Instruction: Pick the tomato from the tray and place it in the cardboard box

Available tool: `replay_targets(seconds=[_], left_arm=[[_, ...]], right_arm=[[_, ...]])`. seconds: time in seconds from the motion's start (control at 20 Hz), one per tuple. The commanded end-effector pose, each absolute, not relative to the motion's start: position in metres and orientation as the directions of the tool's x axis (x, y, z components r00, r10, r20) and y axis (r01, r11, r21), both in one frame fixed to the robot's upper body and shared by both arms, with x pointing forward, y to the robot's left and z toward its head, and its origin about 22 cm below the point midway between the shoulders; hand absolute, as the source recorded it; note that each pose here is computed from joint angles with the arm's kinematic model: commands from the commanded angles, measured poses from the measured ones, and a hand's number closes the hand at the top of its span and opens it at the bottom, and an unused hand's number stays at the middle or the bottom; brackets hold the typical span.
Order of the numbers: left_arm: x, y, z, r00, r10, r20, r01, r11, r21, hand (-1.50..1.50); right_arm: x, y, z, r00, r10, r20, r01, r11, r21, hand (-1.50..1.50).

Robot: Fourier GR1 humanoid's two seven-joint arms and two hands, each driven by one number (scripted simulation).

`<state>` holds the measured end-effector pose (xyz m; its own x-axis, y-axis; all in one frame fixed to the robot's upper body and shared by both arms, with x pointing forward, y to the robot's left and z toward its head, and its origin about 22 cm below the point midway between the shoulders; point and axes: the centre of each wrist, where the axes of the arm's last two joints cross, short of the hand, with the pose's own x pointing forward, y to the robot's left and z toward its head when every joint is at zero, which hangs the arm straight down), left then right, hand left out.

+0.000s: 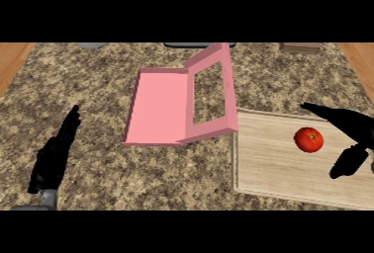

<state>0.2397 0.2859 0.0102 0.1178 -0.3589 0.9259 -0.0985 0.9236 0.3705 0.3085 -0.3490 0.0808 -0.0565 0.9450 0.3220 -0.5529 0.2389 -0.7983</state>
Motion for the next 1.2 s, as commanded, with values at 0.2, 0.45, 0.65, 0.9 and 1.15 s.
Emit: replay_targets(seconds=[0.2,0.45,0.65,0.9,1.15], left_arm=[[0.23,0.283,-0.001,0.132,-0.352,0.927,-0.094,0.926,0.365,0.0],[0.229,0.289,0.0,0.119,-0.379,0.918,-0.098,0.915,0.39,0.0],[0.242,0.295,0.016,0.125,-0.367,0.922,-0.075,0.923,0.378,0.0],[0.233,0.278,0.021,0.12,-0.359,0.925,-0.096,0.924,0.371,0.0],[0.252,0.28,0.019,0.12,-0.365,0.923,-0.088,0.923,0.376,0.0]], right_arm=[[0.305,-0.358,0.074,-0.055,0.944,0.325,-0.557,0.242,-0.795,-1.5],[0.303,-0.355,0.068,-0.063,0.939,0.338,-0.548,0.251,-0.798,-1.5],[0.3,-0.364,0.046,-0.038,0.942,0.333,-0.546,0.26,-0.796,-1.5],[0.306,-0.346,0.04,-0.056,0.948,0.314,-0.561,0.23,-0.795,-1.5],[0.302,-0.332,0.032,-0.053,0.958,0.283,-0.575,0.203,-0.793,-1.5]])
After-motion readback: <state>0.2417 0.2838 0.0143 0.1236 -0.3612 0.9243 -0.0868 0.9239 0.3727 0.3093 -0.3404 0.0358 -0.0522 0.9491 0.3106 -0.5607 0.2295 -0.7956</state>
